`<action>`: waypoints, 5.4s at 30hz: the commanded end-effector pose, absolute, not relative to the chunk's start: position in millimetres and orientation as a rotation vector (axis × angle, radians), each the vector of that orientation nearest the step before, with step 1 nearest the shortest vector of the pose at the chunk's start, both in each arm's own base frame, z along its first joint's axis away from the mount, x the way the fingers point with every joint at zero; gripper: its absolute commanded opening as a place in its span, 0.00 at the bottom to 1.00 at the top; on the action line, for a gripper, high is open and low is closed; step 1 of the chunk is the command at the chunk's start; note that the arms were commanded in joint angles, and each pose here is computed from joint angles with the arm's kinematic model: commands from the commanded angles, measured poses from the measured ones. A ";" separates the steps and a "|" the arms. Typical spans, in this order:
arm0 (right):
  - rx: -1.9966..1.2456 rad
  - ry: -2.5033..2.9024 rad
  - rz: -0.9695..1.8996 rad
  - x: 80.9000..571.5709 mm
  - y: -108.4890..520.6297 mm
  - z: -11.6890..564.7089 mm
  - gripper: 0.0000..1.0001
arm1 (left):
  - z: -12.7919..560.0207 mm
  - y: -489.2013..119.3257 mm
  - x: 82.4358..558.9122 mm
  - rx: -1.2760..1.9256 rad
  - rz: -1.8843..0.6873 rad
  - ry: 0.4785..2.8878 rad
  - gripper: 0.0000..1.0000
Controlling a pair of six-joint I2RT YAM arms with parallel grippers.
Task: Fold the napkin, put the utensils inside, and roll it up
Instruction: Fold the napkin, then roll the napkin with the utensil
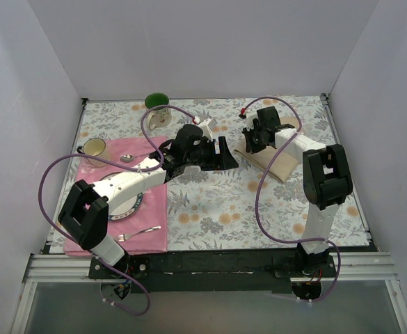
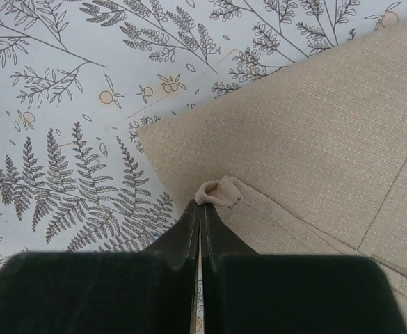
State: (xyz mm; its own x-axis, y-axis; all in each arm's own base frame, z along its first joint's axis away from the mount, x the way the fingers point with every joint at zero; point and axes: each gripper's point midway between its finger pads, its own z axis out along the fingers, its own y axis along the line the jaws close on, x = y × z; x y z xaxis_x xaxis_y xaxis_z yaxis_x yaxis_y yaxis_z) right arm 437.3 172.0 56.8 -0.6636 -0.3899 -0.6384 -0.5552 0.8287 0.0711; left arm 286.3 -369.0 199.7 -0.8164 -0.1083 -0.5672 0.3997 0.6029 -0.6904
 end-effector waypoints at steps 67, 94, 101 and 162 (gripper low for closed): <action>-0.010 2.405 0.474 427.8 90.6 64.4 0.27 | 132.7 -387.5 421.6 0.032 -1.015 2.314 0.76; -0.039 2.576 0.623 347.8 157.6 9.7 0.25 | 181.0 -343.1 354.8 0.055 -1.092 2.271 0.76; -0.036 2.593 0.646 330.8 179.9 21.9 0.27 | 163.3 -328.0 332.1 0.004 -1.086 2.334 0.76; -0.510 2.295 0.203 301.4 140.9 103.1 0.63 | 25.1 -399.0 332.2 -1.040 -1.166 2.378 0.34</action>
State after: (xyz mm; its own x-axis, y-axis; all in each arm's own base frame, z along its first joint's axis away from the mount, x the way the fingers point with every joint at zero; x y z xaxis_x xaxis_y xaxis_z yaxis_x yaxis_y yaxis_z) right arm 295.1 130.8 88.7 -0.7129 -0.2520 -0.6545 -0.3611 0.9319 0.0345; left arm 326.6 -400.7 37.8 -0.8061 -0.5793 -0.1211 -0.2631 0.5341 -0.8035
